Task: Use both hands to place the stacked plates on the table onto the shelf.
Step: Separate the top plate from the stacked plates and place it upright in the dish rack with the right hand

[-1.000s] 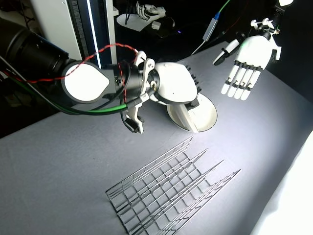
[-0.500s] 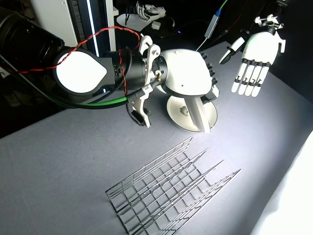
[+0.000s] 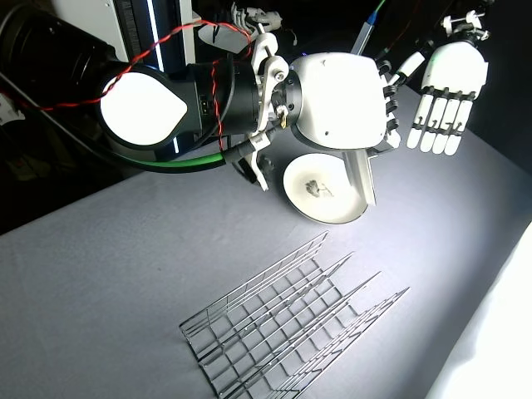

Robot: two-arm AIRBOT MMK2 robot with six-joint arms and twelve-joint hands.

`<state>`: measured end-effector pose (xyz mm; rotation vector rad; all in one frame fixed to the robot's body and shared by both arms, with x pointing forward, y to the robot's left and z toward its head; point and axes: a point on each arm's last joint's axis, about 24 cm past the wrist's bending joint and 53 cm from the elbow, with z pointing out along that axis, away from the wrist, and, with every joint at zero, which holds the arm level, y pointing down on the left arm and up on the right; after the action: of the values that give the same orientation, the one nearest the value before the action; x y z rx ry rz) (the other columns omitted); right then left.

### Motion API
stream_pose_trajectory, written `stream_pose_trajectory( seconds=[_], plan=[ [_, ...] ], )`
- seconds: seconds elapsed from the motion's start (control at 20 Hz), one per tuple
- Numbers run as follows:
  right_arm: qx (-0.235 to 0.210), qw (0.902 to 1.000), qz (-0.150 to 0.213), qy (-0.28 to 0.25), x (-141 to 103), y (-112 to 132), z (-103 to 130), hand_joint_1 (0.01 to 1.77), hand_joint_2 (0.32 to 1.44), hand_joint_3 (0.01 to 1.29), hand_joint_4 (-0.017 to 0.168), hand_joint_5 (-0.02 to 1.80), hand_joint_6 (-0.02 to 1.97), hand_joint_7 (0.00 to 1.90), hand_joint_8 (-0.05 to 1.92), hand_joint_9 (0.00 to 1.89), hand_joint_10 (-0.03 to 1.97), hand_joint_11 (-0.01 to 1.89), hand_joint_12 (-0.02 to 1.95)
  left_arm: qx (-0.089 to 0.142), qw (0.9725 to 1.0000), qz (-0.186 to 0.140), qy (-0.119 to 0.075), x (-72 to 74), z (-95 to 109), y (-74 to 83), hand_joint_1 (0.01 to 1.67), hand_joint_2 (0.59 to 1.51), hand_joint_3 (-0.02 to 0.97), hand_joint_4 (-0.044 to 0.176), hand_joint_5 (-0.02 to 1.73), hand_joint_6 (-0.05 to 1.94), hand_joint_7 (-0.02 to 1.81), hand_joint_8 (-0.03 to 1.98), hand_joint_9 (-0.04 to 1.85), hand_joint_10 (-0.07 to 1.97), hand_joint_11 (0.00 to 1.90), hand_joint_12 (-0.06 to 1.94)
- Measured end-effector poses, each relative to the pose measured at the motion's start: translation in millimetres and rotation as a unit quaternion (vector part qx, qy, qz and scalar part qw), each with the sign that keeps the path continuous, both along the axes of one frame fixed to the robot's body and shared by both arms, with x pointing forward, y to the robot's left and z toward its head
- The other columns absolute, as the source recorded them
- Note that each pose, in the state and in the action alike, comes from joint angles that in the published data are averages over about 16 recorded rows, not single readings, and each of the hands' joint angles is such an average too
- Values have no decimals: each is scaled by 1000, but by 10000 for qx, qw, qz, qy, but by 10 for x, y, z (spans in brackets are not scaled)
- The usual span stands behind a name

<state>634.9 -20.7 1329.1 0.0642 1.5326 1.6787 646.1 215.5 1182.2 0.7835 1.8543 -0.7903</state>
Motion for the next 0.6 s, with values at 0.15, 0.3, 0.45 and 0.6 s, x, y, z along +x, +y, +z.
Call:
stream_pose_trajectory(
  seconds=[0.15, 0.3, 0.45, 0.6],
  plan=[
    [370, 9979, -163, 506, 118, -73, 53, 1370, 1120, 13, -9, 725, 1305, 777, 1246, 710, 1442, 672, 1560, 6, 10000, 93, -5, 31, -3, 47, 13, 1111, 20, 0, 21, 11, 16, 0, 21, 5, 15, 13],
    [730, 9916, -305, 1020, 229, -147, 87, 1376, 1124, 13, -9, 717, 1305, 765, 1244, 710, 1425, 678, 1598, 77, 9999, 152, -12, 50, -32, 87, 13, 1110, 20, 0, 21, 11, 16, 0, 21, 5, 15, 14],
    [1051, 9824, -402, 1493, 316, -211, 98, 1383, 1127, 13, -9, 707, 1304, 751, 1241, 705, 1412, 685, 1638, 124, 9997, 193, -20, 65, -51, 113, 13, 1110, 20, 0, 21, 11, 15, 0, 21, 5, 15, 14],
    [1316, 9721, -468, 1885, 377, -270, 95, 1392, 1130, 13, -9, 698, 1304, 738, 1239, 698, 1398, 692, 1667, 123, 9997, 227, -23, 77, -54, 123, 13, 1111, 20, 0, 21, 11, 15, 0, 20, 5, 15, 14]
  ],
)
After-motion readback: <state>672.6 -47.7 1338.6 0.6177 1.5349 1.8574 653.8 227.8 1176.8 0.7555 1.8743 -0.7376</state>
